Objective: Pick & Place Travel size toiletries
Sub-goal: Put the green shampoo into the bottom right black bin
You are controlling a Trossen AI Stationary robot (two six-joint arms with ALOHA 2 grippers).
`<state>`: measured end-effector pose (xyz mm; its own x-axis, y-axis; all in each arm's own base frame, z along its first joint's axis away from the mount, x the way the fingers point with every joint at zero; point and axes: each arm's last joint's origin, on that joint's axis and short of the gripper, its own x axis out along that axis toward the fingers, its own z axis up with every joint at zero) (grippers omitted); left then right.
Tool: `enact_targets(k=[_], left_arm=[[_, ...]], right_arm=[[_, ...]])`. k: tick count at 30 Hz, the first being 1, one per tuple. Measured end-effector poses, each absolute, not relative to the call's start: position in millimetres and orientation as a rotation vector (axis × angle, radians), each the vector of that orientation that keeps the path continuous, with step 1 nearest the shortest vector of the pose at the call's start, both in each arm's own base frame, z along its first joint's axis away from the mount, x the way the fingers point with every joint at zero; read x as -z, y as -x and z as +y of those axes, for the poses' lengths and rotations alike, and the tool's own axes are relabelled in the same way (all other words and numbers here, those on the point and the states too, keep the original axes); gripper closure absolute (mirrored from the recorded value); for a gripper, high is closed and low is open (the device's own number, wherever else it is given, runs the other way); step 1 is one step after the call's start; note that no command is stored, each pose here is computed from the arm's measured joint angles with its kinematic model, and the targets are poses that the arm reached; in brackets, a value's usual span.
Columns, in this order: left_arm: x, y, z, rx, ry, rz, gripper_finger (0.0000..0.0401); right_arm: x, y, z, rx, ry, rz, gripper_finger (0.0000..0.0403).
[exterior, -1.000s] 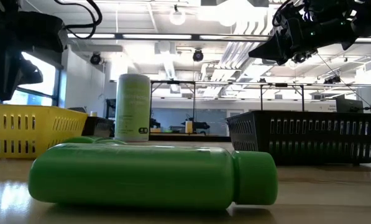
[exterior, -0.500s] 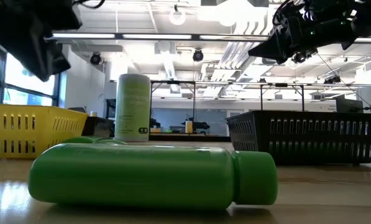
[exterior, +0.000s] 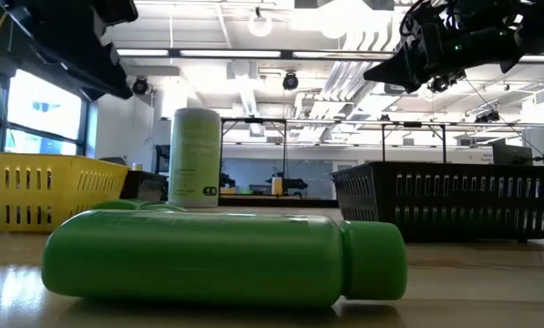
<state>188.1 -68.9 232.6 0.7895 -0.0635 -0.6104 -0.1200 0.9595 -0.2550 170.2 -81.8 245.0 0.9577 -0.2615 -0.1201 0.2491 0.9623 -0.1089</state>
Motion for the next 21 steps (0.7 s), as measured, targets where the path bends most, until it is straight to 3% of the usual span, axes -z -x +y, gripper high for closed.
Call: enact_targets(k=[21], left_arm=[[-227,-214,-13,-0.377,0.421,0.567,0.0338]], right_arm=[[-247,-171,-82,0.260,0.100,0.115,0.0400]])
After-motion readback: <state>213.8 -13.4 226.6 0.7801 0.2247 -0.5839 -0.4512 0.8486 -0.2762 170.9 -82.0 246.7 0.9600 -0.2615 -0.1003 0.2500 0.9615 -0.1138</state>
